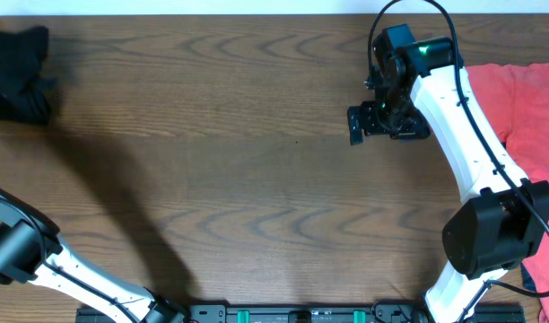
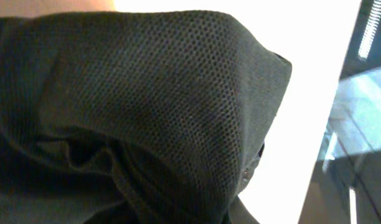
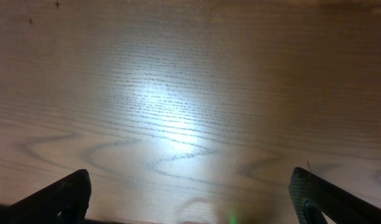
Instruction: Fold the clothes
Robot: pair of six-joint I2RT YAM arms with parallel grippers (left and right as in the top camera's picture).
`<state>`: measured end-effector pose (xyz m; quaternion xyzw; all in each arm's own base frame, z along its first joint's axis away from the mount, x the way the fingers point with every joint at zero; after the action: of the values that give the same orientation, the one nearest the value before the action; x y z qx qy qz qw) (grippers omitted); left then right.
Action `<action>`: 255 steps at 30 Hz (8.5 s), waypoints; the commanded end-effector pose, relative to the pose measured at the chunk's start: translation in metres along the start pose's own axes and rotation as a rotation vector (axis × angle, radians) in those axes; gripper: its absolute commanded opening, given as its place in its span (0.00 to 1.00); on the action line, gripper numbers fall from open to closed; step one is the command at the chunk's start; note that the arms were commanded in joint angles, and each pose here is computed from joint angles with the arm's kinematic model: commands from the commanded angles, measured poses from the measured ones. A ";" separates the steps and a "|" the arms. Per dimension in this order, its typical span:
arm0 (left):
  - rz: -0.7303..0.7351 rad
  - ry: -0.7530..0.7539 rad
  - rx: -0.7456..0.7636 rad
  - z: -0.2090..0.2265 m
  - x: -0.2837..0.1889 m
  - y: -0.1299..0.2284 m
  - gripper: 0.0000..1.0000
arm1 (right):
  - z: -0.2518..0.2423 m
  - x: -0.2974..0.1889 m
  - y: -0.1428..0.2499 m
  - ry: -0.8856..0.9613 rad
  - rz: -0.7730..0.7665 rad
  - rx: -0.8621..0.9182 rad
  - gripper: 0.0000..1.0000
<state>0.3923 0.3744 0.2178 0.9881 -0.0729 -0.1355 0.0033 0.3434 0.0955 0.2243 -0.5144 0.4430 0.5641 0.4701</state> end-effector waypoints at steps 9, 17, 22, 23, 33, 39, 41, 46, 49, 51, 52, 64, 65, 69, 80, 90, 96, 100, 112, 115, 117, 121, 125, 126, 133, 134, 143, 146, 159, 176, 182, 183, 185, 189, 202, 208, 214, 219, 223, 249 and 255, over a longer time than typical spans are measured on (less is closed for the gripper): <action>-0.038 -0.062 0.100 0.021 -0.019 -0.016 0.06 | 0.006 -0.008 0.001 -0.009 -0.020 -0.045 0.99; -0.028 0.032 0.208 -0.001 0.009 -0.008 0.06 | 0.008 -0.008 0.001 -0.039 -0.019 -0.044 0.99; -0.021 0.067 0.165 0.005 0.029 -0.007 0.06 | 0.010 -0.008 0.002 -0.061 -0.012 -0.044 0.99; -0.015 0.060 0.140 0.012 0.033 -0.008 0.06 | 0.012 -0.008 0.002 -0.075 -0.011 -0.045 0.99; 0.067 -0.043 -0.076 0.064 0.022 -0.010 0.06 | 0.014 -0.008 0.002 -0.099 -0.009 -0.051 0.99; 0.073 -0.064 -0.177 0.072 -0.003 -0.015 0.06 | 0.015 -0.008 0.002 -0.113 -0.010 -0.072 0.99; 0.072 -0.057 -0.182 0.069 -0.010 -0.017 0.06 | 0.015 -0.008 0.002 -0.113 -0.010 -0.072 0.99; 0.021 -0.103 -0.241 0.061 -0.033 -0.018 0.06 | 0.015 -0.008 0.002 -0.113 -0.010 -0.072 0.99; -0.008 -0.124 -0.272 0.053 -0.048 -0.018 0.06 | 0.015 -0.008 0.002 -0.113 -0.010 -0.071 0.99; -0.050 -0.175 -0.311 0.052 -0.061 -0.016 0.06 | 0.015 -0.008 0.002 -0.114 -0.010 -0.071 0.99; -0.073 -0.204 -0.318 0.052 -0.069 -0.015 0.06 | 0.015 -0.008 0.002 -0.113 -0.010 -0.071 0.99; -0.138 -0.305 -0.279 0.052 -0.095 -0.012 0.06 | 0.015 -0.008 0.001 -0.114 -0.015 -0.072 0.99; -0.123 -0.262 -0.230 0.044 -0.089 -0.013 0.06 | 0.015 -0.008 0.001 -0.114 -0.018 -0.073 0.99; -0.077 -0.073 -0.097 -0.001 -0.049 -0.011 0.06 | 0.016 -0.008 -0.002 -0.114 -0.033 -0.075 0.99; -0.067 0.207 0.114 -0.085 0.030 0.029 0.06 | 0.016 -0.008 -0.003 -0.115 -0.040 -0.078 0.99; -0.184 -0.038 0.079 -0.022 -0.004 -0.009 0.06 | 0.016 -0.008 -0.003 -0.115 -0.040 -0.085 0.99; -0.156 -0.038 -0.004 0.018 -0.014 -0.032 0.06 | 0.019 -0.009 -0.003 -0.145 -0.040 -0.086 0.99; -0.107 0.060 -0.027 0.025 -0.001 -0.038 0.06 | 0.020 -0.009 -0.002 -0.149 -0.038 -0.086 0.99; 0.060 0.282 0.016 -0.016 0.042 -0.016 0.07 | 0.021 -0.009 -0.003 -0.164 -0.041 -0.098 0.99; 0.080 0.304 0.033 -0.034 0.043 -0.013 0.07 | 0.021 -0.009 -0.002 -0.164 -0.038 -0.098 0.99; 0.092 0.311 0.023 -0.040 0.042 -0.013 0.06 | 0.022 -0.009 -0.002 -0.165 -0.036 -0.098 0.99; 0.113 0.265 -0.079 -0.029 0.041 -0.015 0.06 | 0.023 -0.009 -0.002 -0.178 -0.036 -0.098 0.99; 0.080 0.123 -0.259 0.008 0.036 -0.024 0.06 | 0.027 -0.010 -0.001 -0.226 -0.034 -0.109 0.99; 0.073 0.109 -0.271 0.011 0.035 -0.025 0.06 | 0.028 -0.010 -0.001 -0.230 -0.034 -0.110 0.99; 0.048 -0.077 -0.405 0.058 0.019 -0.023 0.06 | 0.029 -0.010 -0.001 -0.238 -0.035 -0.121 0.99; 0.049 -0.093 -0.417 0.062 0.017 -0.023 0.06 | 0.029 -0.010 -0.001 -0.238 -0.036 -0.121 0.99; 0.055 -0.189 -0.524 0.085 0.000 -0.017 0.06 | 0.030 -0.011 -0.002 -0.249 -0.042 -0.123 0.99; 0.045 -0.264 -0.563 0.099 -0.011 -0.013 0.06 | 0.030 -0.011 -0.002 -0.250 -0.042 -0.123 0.99; -0.084 -0.453 -0.605 0.140 -0.075 -0.026 0.06 | 0.033 -0.011 -0.002 -0.281 -0.039 -0.124 0.99; -0.091 -0.486 -0.586 0.127 -0.081 -0.019 0.96 | 0.037 -0.012 -0.004 -0.295 -0.053 -0.133 0.99; -0.151 -0.557 -0.549 0.088 -0.103 -0.004 0.99 | 0.037 -0.012 -0.004 -0.296 -0.056 -0.135 0.99; -0.156 -0.549 -0.537 0.077 -0.107 -0.001 0.99 | 0.037 -0.012 -0.004 -0.296 -0.056 -0.134 0.99; -0.170 -0.532 -0.508 0.055 -0.116 0.006 0.98 | 0.037 -0.012 -0.004 -0.298 -0.056 -0.135 0.99; -0.208 -0.476 -0.393 0.010 -0.130 0.016 0.98 | 0.037 -0.012 -0.004 -0.298 -0.056 -0.135 0.99; -0.158 -0.598 0.093 -0.018 -0.060 0.047 0.06 | 0.037 -0.012 -0.005 -0.299 -0.061 -0.137 0.99; -0.240 -0.728 0.220 -0.014 -0.021 0.056 0.06 | 0.037 -0.012 -0.003 -0.298 -0.052 -0.134 0.99; -0.263 -0.805 0.233 0.001 -0.010 0.055 0.06 | 0.037 -0.012 -0.003 -0.298 -0.052 -0.134 0.99; -0.285 -0.833 0.220 0.006 -0.021 0.047 0.05 | 0.037 -0.012 -0.003 -0.298 -0.052 -0.134 0.99; -0.288 -0.897 0.216 0.015 -0.030 0.045 0.06 | 0.037 -0.012 -0.003 -0.299 -0.051 -0.134 0.99; -0.143 -1.182 0.154 0.144 0.000 0.028 0.06 | 0.036 -0.011 0.007 -0.294 0.016 -0.114 0.99; -0.108 -1.099 0.137 0.126 0.001 0.035 0.06 | 0.035 -0.011 0.008 -0.288 0.021 -0.115 0.99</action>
<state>0.3533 0.3457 0.1050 0.7656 0.0055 -0.6323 -0.1180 0.3320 0.1193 0.2304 -0.4359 0.3621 0.6575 0.4966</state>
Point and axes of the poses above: each gripper's point midway between its finger pads, its own x axis out along the fingers, its own z axis along the line the jaws close on, y = z × x, the point moved 8 cm from there along -x, back along the fingers, and after that the axes turned 6 degrees about -x, right-handed, at the moved point
